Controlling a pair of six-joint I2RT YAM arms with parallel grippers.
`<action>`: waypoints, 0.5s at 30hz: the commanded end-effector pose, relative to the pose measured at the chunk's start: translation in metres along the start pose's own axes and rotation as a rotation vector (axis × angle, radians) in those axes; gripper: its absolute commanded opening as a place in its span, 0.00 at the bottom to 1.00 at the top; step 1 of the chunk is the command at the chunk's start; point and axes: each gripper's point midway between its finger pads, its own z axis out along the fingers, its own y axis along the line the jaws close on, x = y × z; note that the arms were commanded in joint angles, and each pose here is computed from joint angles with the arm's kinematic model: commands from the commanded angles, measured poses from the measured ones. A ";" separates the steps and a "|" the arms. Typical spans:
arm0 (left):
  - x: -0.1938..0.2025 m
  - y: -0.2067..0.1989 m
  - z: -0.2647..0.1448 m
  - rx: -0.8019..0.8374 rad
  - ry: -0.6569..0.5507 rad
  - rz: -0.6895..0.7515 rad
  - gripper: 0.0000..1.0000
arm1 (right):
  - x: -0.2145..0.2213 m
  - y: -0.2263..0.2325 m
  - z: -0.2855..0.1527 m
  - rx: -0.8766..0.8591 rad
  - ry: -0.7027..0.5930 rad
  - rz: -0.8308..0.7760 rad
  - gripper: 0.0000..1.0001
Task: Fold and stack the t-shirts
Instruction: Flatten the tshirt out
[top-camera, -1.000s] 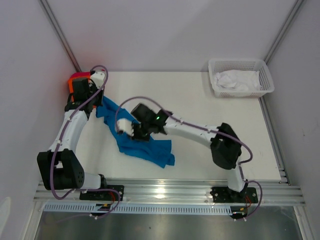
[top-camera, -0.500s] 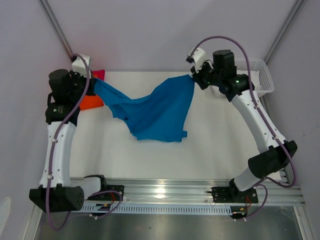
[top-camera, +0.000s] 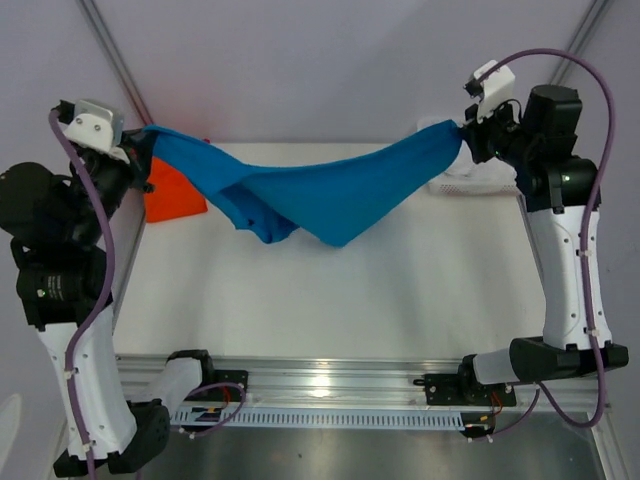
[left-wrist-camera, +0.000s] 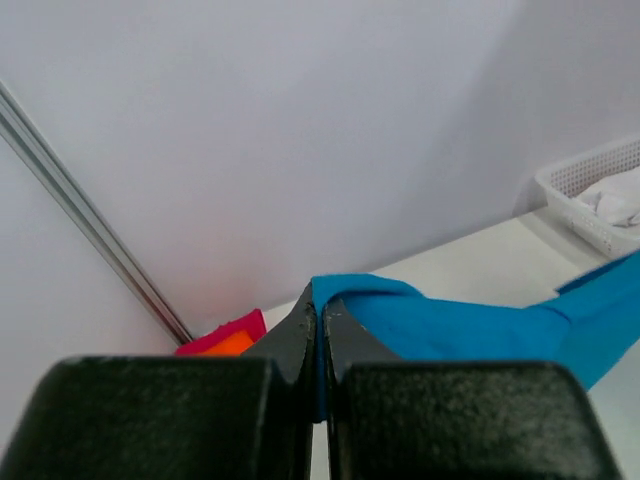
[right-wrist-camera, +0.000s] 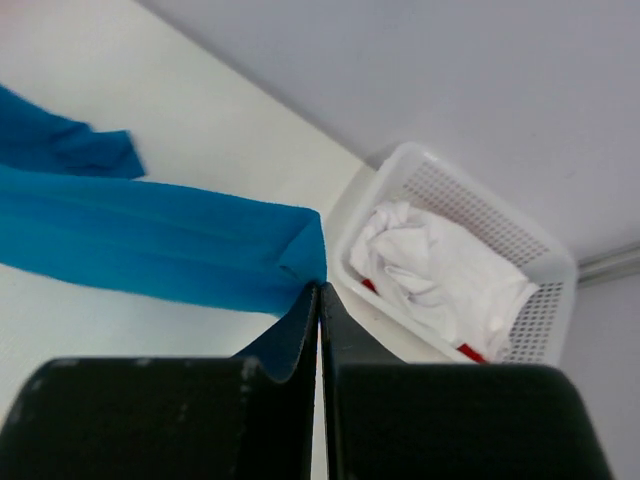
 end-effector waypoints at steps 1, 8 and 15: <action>-0.028 0.006 -0.010 -0.031 -0.036 0.033 0.00 | -0.040 -0.016 -0.043 0.078 -0.094 -0.035 0.00; -0.078 0.010 -0.032 -0.067 -0.111 0.079 0.00 | -0.062 -0.023 -0.070 0.118 -0.128 -0.056 0.00; -0.096 -0.004 -0.054 -0.026 -0.138 0.078 0.01 | -0.060 -0.007 -0.089 0.077 -0.120 -0.044 0.00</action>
